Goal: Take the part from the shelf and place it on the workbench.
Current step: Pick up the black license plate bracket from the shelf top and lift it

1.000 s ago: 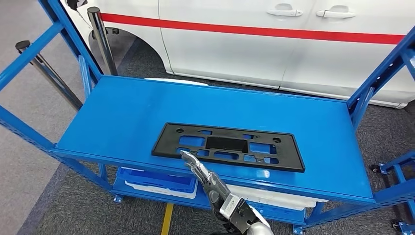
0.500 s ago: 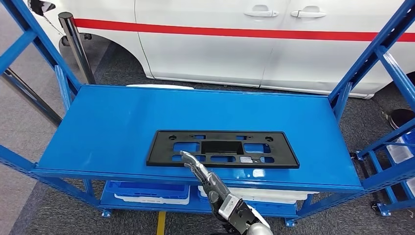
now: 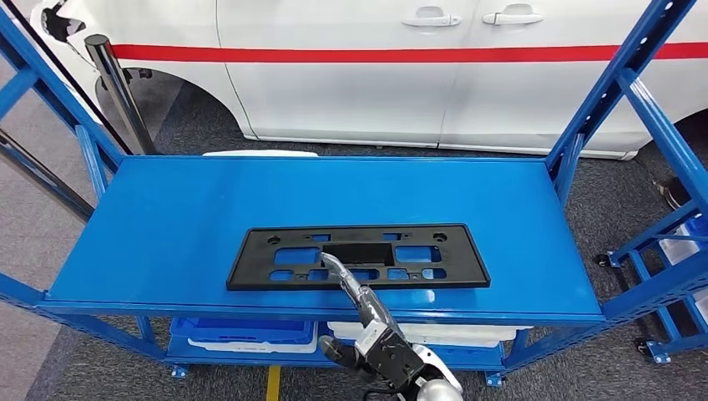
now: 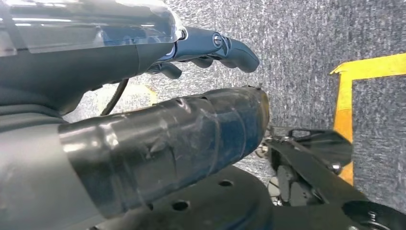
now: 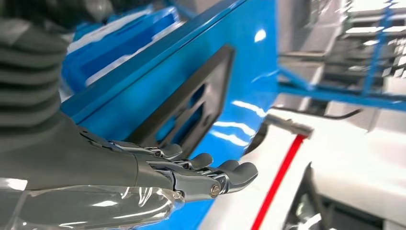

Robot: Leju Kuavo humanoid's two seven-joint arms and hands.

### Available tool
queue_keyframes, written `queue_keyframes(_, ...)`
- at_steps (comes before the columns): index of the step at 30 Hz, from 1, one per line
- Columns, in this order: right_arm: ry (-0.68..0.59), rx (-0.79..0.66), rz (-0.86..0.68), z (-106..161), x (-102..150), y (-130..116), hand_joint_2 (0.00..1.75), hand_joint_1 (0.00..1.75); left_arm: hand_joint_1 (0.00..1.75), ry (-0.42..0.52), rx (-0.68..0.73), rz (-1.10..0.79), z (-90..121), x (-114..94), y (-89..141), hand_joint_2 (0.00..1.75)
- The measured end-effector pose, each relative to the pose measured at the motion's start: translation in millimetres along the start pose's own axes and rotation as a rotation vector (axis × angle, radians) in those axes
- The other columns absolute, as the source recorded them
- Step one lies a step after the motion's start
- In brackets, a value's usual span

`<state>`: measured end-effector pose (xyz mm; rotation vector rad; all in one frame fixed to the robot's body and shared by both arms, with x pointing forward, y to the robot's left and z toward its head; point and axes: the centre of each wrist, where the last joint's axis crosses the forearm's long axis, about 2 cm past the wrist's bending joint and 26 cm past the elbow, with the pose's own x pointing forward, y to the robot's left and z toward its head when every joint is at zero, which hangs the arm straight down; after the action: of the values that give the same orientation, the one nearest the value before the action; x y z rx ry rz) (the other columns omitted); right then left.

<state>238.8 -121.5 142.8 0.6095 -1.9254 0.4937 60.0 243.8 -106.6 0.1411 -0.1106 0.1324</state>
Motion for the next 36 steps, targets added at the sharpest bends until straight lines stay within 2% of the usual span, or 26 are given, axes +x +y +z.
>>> queue_keyframes(7,0.034,-0.062,0.386,-5.1,-3.8,-3.1,1.75,0.00,0.00,0.000,-0.004,-0.001,-0.6,0.3,2.2,0.00)
queue_keyframes(12,0.030,-0.078,0.605,-8.0,-5.4,-0.8,1.75,0.00,0.00,0.002,-0.014,-0.006,-0.8,0.4,2.8,0.00)
queue_keyframes(17,-0.021,-0.158,1.025,-6.8,-8.2,3.1,1.75,0.00,0.00,0.012,-0.024,-0.026,-0.9,0.3,2.9,0.00)
queue_keyframes(19,-0.046,-0.169,1.116,-8.0,-9.1,3.9,1.75,0.00,0.00,0.014,-0.026,-0.032,-0.8,0.7,2.7,0.00)
queue_keyframes(29,-0.026,-0.148,1.167,-6.0,-16.8,5.3,1.75,0.00,0.00,0.016,-0.023,-0.038,-1.3,0.0,4.5,0.00)
queue_keyframes(36,0.074,-0.112,1.112,-2.6,-20.6,2.3,1.75,0.00,0.00,0.016,-0.015,-0.037,-1.7,-0.3,6.6,0.00)
